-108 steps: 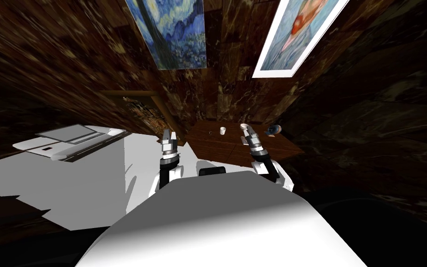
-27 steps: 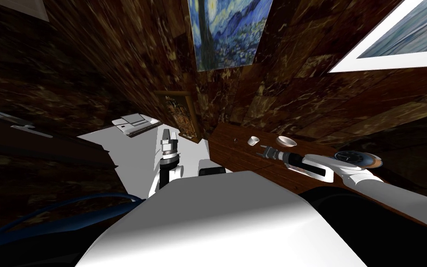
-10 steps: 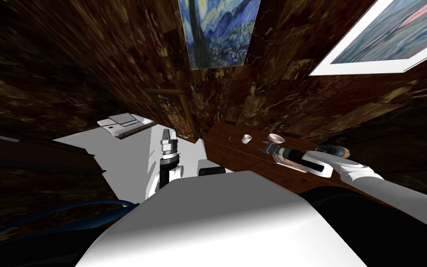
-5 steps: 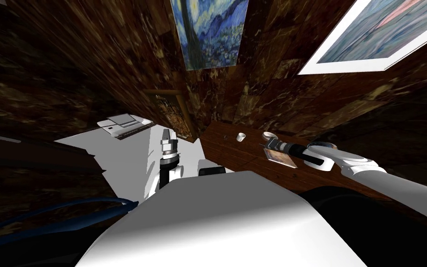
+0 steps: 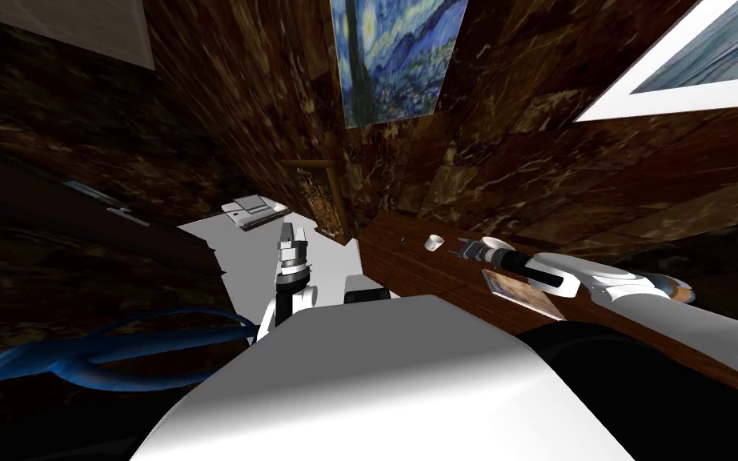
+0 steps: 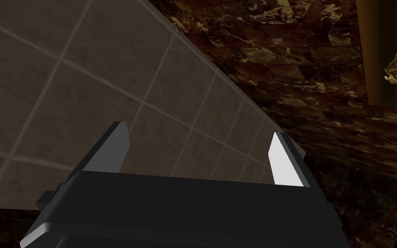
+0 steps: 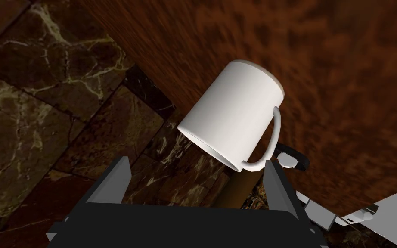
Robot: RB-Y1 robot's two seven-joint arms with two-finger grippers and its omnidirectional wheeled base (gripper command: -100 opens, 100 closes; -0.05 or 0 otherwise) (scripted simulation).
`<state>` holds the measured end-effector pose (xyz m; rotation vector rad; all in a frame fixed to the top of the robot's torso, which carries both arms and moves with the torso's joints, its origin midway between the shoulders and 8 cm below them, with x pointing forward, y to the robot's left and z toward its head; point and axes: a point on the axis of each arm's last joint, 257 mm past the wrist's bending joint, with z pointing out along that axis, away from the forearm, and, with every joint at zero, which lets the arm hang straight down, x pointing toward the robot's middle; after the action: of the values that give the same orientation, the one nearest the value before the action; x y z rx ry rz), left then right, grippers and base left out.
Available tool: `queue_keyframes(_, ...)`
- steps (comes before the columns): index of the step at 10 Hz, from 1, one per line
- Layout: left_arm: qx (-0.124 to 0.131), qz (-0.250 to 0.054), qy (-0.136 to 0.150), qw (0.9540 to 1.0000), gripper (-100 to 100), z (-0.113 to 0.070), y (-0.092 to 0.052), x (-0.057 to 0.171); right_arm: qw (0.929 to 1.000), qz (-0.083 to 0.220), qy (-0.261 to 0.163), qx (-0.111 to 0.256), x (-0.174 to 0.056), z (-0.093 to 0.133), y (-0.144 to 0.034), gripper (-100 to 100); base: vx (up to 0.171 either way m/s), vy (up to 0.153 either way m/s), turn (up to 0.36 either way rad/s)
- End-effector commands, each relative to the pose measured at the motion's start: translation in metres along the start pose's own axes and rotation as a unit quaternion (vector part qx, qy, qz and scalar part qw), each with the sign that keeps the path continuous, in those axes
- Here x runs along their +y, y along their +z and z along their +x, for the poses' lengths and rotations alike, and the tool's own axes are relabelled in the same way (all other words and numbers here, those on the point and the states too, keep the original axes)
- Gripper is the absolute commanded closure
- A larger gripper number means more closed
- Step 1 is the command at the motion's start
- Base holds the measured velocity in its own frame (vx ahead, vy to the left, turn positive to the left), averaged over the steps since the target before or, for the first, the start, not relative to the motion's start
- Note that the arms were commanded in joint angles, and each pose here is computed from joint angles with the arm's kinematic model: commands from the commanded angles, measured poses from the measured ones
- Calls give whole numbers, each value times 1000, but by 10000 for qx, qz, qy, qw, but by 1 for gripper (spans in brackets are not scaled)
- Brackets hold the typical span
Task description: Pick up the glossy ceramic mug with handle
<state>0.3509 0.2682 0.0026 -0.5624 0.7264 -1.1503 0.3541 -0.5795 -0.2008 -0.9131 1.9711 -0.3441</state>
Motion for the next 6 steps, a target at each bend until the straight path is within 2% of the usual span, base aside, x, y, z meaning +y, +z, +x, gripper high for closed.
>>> queue_keyframes(1, 0, 0, 0, 10000, 0, 0, 0, 0, 9997, -168, 193, 28, 12, 6, -2, -100, 99, 116, 178)
queue_keyframes(3, 0, 0, 0, 10000, 0, 0, 0, 0, 9981, -404, 438, 158, 35, 23, -6, -100, 55, 87, 164)
queue_keyframes(4, 0, 0, 1, 10000, 0, 0, 0, 0, 9987, -335, 358, 117, 27, 16, -3, -100, 28, 36, 21)
queue_keyframes(5, 0, 0, 1, 10000, 0, 0, 0, 0, 9986, -351, 380, 122, 28, 16, -3, 0, 6, 7, -5)
queue_keyframes(6, 0, 0, 1, 10000, 0, 0, 0, 0, 9979, -188, 550, 276, 20, 28, -3, -100, -102, -31, 366)
